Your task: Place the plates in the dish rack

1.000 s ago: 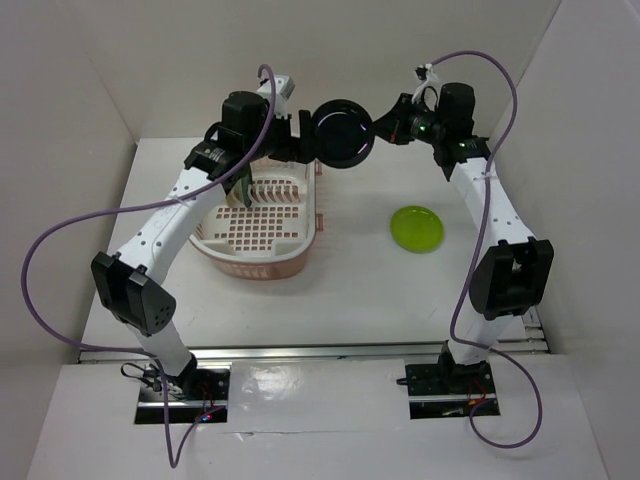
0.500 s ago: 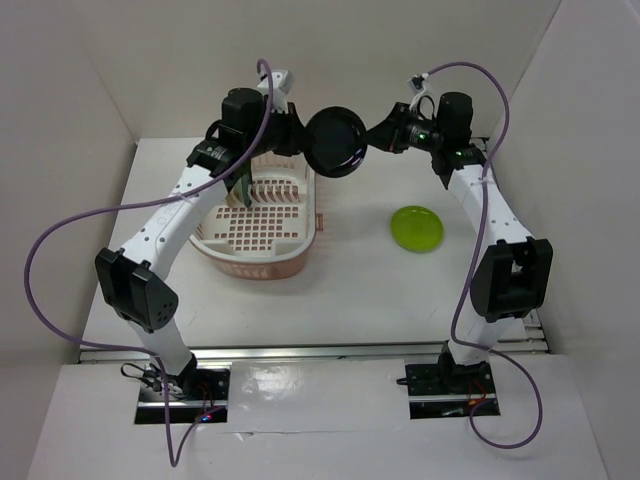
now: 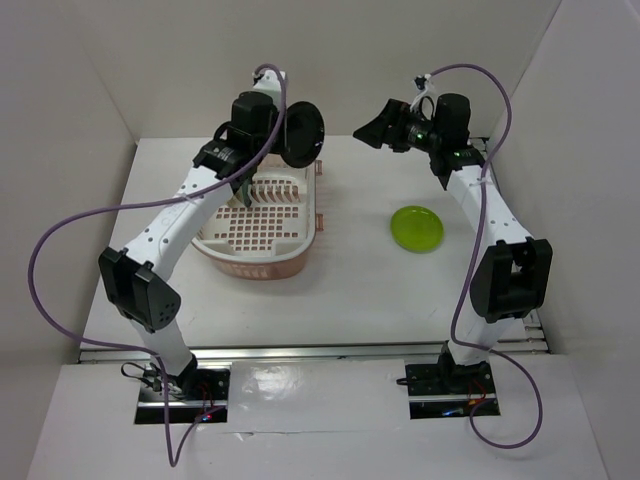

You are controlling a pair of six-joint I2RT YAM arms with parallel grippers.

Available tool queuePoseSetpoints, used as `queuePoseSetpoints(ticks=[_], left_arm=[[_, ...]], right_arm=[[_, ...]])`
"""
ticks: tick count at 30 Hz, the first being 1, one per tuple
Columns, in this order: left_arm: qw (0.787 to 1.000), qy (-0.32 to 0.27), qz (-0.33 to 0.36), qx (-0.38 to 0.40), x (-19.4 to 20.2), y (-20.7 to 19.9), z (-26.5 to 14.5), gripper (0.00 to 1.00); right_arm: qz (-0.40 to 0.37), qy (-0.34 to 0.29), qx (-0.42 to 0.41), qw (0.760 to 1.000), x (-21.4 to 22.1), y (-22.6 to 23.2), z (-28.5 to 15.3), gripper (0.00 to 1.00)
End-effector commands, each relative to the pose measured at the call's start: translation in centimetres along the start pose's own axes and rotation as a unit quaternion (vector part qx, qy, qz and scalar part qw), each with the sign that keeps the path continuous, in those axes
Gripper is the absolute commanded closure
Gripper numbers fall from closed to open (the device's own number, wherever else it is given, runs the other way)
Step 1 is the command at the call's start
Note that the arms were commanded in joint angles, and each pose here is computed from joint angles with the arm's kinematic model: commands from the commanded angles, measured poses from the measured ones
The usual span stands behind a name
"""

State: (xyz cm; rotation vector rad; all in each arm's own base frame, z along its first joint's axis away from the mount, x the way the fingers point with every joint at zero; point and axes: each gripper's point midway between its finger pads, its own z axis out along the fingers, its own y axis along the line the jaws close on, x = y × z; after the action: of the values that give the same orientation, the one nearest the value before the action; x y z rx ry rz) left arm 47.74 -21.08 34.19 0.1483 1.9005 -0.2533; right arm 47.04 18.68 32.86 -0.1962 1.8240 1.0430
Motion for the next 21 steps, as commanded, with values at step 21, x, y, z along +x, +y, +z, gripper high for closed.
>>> queuePoseSetpoints(ticks=[21], left_arm=[[0.936, 0.003, 0.067, -0.347, 0.0, 6.0, -1.1, 1.0]], right_arm=[[0.014, 0.004, 0.026, 1.0, 0.9, -1.0, 0.0, 0.0]])
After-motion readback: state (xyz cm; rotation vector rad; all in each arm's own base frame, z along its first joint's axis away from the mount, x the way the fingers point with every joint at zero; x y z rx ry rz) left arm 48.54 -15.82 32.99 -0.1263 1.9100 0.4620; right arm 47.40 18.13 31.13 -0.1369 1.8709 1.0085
